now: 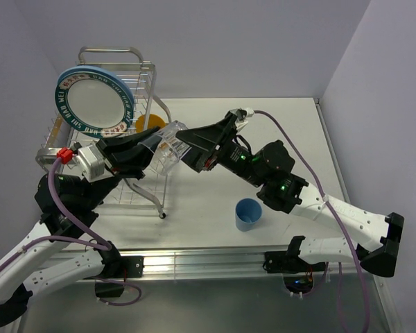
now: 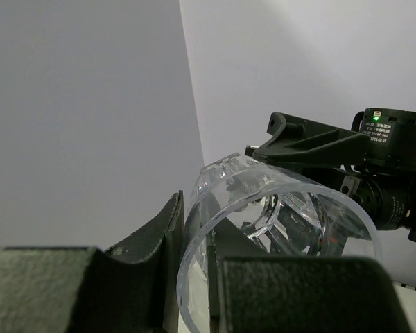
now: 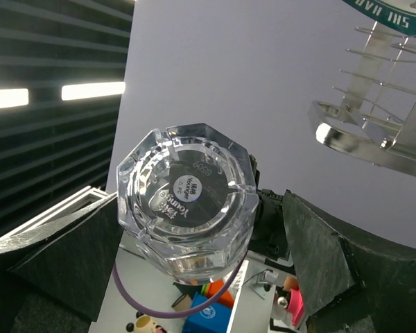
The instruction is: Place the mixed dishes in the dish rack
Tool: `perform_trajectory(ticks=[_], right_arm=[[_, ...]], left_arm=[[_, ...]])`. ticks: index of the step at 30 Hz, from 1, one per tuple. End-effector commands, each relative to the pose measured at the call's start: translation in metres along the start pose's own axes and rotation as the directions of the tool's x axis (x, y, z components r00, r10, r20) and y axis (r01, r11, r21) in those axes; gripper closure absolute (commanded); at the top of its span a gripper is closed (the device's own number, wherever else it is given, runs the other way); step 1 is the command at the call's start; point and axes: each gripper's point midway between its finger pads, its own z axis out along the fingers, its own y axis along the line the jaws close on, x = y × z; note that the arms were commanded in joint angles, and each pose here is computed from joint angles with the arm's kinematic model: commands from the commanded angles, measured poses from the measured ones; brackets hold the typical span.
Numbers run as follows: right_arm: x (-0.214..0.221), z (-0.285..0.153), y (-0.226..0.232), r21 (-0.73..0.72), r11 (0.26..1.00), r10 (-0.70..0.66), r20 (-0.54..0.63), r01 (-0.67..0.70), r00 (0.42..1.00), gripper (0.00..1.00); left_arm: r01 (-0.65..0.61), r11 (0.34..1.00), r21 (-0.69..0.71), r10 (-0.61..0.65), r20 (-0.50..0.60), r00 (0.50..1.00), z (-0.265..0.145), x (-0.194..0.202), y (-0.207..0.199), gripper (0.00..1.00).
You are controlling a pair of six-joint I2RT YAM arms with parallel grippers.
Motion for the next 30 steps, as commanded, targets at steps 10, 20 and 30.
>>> perform_trajectory(ticks=[10,20,30], right_arm=[[0.002,0.013,0.041,-0.105,0.993,-0.058,0.012,0.059,0.998,0.44],[-0.019,0.004,0.027,-0.03,0.983,-0.179,0.104,0.183,0.978,1.0],[-0.091,-0.021,-0.006,0.192,0.893,-0.445,0.23,0.408,0.865,1.0]], left_arm=[[0.019,1.0,-0.005,-0.018,0.085,0.996,0.001,-0.019,0.001,1.0],[0.072,0.995,-0.072,-0.072,-0.008,0.997,-0.001,-0.014,0.011,0.01],[0.168,0.958,-0.234,-0.192,-0.083,0.978,-0.028,-0.026,0.033,0.01]])
